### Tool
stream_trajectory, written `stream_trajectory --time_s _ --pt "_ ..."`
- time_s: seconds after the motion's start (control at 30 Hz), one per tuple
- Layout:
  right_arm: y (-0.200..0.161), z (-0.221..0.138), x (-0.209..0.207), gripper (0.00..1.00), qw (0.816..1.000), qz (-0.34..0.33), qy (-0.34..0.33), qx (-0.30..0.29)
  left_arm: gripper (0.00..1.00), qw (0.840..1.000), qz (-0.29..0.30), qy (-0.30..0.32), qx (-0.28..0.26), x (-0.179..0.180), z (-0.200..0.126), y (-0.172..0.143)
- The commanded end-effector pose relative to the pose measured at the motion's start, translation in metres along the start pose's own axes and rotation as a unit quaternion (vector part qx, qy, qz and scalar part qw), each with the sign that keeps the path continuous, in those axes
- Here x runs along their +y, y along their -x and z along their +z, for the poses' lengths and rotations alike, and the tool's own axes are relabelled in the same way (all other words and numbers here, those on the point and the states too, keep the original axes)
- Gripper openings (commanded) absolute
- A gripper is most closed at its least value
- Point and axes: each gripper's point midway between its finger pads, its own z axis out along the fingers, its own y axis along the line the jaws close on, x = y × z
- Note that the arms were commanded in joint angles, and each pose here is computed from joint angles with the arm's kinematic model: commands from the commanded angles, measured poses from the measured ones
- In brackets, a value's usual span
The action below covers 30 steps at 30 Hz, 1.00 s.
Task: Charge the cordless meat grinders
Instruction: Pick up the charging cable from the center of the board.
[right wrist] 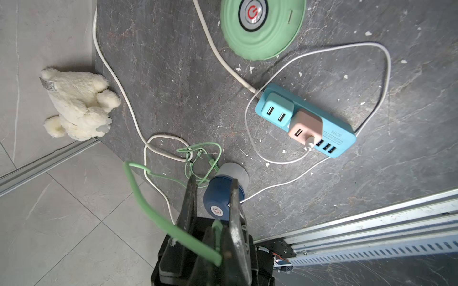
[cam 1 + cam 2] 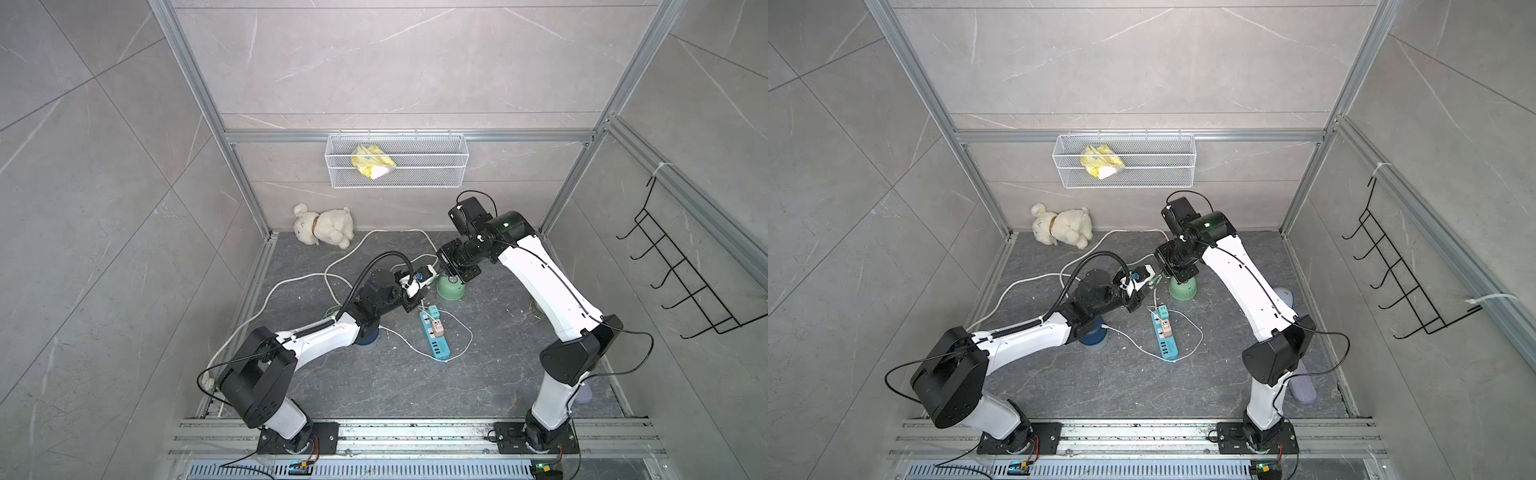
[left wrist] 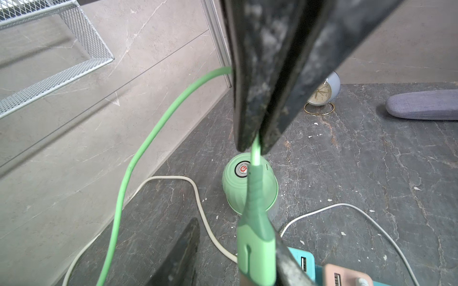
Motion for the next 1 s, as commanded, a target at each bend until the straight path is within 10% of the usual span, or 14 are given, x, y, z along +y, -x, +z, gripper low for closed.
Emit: stream_trajectory --time_s 0.0,0.37,0.47,0.6,0.73,0.9,0.97 --pt "-0.005 0.008 -0.001 0.0 1.0 0.015 -0.009 0.012 0.3 0.998 0.027 0.015 -0.046 0.007 -0.003 0.031" --pt "-0.001 0.011 0.001 0.0 1.0 -0.004 -0.003 0.003 0.0 0.999 0.015 0.008 -0.048 0.005 -0.007 0.035" --pt "0.005 0.003 0.007 0.18 0.999 -0.041 0.024 -0.016 0.0 0.999 -0.015 0.0 -0.044 0.008 -0.009 0.035" --pt "0.02 -0.026 0.019 0.66 0.98 -0.17 0.085 -0.067 0.0 0.995 -0.074 -0.039 -0.051 0.011 -0.012 0.034" --pt "0.025 -0.075 0.039 0.79 0.879 -0.411 0.189 -0.153 0.0 0.988 -0.114 -0.079 -0.068 0.012 -0.017 0.038" --pt "-0.02 -0.08 0.031 0.69 0.645 -0.717 0.231 -0.128 0.0 0.977 -0.139 -0.132 -0.097 0.007 -0.02 0.049" --pt "-0.032 -0.072 0.028 0.68 0.584 -0.769 0.242 -0.101 0.0 0.973 -0.14 -0.155 -0.102 0.002 -0.02 0.052"
